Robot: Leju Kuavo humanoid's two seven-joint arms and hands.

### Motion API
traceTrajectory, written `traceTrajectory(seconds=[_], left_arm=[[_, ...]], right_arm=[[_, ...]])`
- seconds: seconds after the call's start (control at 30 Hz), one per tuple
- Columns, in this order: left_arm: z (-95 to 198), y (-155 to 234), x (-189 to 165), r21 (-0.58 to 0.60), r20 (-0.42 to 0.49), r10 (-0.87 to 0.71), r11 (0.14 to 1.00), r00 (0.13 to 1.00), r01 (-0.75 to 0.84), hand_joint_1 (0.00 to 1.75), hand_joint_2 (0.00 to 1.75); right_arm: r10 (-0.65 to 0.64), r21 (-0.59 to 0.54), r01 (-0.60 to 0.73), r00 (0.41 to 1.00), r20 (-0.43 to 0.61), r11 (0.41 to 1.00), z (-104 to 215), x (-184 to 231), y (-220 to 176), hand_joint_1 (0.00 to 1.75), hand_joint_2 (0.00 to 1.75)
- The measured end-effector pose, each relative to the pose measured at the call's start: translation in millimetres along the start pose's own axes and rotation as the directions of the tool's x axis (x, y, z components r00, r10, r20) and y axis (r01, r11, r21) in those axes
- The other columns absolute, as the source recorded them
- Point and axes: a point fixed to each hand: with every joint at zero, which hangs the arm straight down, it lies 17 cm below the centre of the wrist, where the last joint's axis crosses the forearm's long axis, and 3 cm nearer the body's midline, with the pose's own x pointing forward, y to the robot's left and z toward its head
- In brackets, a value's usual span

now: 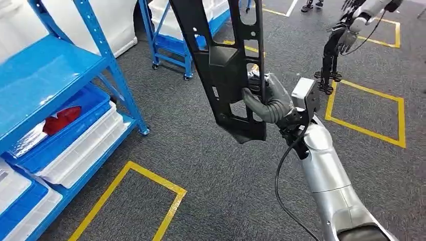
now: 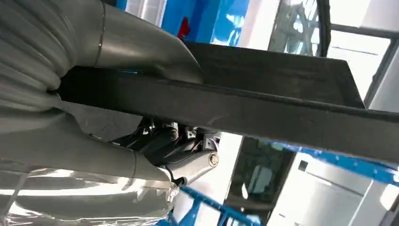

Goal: Take the parts from the cabinet and place them on the table.

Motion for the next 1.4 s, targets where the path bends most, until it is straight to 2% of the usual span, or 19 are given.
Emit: traceTrajectory(seconds=[1.4], left_arm=[[-0.8,5.8,3.4,0.001,0.009,0.019,1.000,1.000,-0.019,0.00,1.75]], right_arm=[[-0.029,0.023,0.029,1.000,0.006,0.999,-7.1,-1.1,8.7,1.75,1.75]])
